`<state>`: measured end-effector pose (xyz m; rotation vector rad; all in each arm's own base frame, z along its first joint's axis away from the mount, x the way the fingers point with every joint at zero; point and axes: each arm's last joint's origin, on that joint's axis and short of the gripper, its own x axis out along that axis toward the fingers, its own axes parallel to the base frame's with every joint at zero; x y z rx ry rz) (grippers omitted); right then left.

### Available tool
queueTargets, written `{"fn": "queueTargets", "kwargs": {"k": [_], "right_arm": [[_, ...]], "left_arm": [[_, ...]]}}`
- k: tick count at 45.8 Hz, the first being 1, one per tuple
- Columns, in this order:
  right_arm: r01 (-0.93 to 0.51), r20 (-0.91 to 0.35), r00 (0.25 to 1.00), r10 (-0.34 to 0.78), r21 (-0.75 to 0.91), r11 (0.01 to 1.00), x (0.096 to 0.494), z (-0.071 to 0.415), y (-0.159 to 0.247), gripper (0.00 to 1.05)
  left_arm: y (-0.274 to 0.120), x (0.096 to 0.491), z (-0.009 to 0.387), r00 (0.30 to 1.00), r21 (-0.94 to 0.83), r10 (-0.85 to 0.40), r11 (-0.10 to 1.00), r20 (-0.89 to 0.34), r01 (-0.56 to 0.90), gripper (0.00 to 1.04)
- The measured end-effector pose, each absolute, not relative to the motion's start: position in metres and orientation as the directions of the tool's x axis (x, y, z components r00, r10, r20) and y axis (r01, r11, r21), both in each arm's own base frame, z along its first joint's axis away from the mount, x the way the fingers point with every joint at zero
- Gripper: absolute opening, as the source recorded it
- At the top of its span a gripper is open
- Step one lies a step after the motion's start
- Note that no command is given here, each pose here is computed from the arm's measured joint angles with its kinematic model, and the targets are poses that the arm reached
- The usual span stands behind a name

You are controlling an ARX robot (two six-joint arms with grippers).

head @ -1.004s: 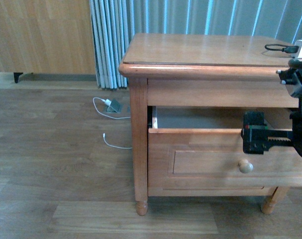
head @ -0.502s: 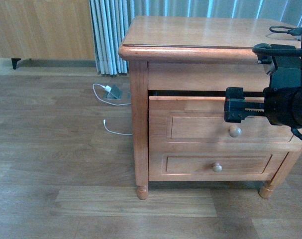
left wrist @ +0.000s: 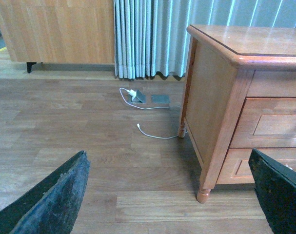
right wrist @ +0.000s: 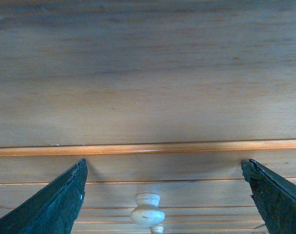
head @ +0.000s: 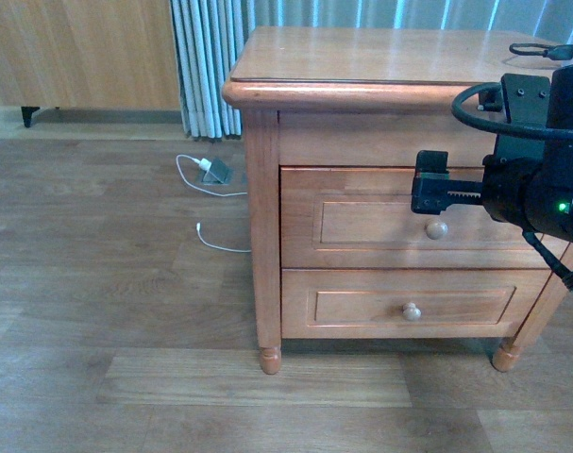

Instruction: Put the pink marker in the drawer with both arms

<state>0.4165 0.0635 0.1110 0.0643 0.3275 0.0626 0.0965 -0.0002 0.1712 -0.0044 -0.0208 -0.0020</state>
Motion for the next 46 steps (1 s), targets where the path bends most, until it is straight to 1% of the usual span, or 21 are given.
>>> {"fn": "queueTargets", "kwargs": {"k": [13,20,27,36,46], "right_arm": [[-0.053,-0.325,0.943,0.072,0.067,0.996,0.419,0.105,0.051,0.96],[-0.069,-0.346,0.934,0.092,0.076,0.995,0.418,0.103,0.048,0.96],[-0.114,-0.366,0.92,0.141,0.094,0.989,0.41,0.11,0.047,0.96],[-0.142,-0.363,0.915,0.175,0.117,0.983,0.384,0.134,0.047,0.96],[-0.139,-0.375,0.906,0.198,0.178,0.974,0.343,0.159,0.04,0.96]], "left_arm": [[0.0,0.097,0.171,1.0,-0.004,-0.002,1.0,0.021,0.002,0.99],[0.0,0.097,0.171,1.0,-0.004,-0.002,1.0,0.021,0.002,0.99],[0.0,0.097,0.171,1.0,-0.004,-0.002,1.0,0.021,0.002,0.99],[0.0,0.097,0.171,1.0,-0.004,-0.002,1.0,0.021,0.002,0.99],[0.0,0.097,0.171,1.0,-0.004,-0.002,1.0,0.021,0.002,0.99]]}}
